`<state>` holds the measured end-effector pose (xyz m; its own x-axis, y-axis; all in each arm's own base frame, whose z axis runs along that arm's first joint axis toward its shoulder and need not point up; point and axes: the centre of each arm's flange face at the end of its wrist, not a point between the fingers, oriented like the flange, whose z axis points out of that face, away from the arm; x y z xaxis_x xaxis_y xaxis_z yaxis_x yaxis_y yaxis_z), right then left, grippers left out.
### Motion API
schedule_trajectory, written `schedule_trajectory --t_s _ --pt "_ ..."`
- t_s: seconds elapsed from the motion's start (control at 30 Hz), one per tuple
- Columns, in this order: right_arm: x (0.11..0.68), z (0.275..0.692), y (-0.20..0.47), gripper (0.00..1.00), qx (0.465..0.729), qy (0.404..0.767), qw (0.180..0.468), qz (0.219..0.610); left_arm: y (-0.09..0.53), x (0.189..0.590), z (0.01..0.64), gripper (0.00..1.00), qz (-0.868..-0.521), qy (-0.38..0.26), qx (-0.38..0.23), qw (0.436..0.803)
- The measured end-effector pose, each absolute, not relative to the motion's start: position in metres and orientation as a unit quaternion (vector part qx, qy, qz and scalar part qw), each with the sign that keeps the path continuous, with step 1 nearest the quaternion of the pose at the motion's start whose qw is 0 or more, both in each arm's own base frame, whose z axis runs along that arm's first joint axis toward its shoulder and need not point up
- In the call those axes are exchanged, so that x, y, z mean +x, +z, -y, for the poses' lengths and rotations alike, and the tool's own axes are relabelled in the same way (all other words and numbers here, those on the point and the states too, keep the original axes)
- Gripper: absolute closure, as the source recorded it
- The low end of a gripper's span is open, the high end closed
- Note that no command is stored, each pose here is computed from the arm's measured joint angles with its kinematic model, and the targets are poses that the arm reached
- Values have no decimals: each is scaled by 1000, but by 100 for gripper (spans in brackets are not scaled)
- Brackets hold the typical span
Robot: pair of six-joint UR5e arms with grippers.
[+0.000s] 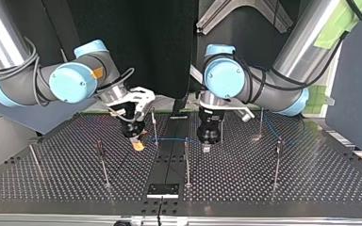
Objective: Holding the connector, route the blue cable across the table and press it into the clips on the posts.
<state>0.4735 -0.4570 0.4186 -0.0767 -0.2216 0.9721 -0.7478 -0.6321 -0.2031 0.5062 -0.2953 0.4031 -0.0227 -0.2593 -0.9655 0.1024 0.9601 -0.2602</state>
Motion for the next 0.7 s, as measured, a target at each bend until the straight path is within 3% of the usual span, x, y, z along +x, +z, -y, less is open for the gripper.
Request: schedule_trajectory --t_s 0.7 --pt "461 514 417 100 629 636 224 387 385 584 289 99 -706 -121 -66 694"
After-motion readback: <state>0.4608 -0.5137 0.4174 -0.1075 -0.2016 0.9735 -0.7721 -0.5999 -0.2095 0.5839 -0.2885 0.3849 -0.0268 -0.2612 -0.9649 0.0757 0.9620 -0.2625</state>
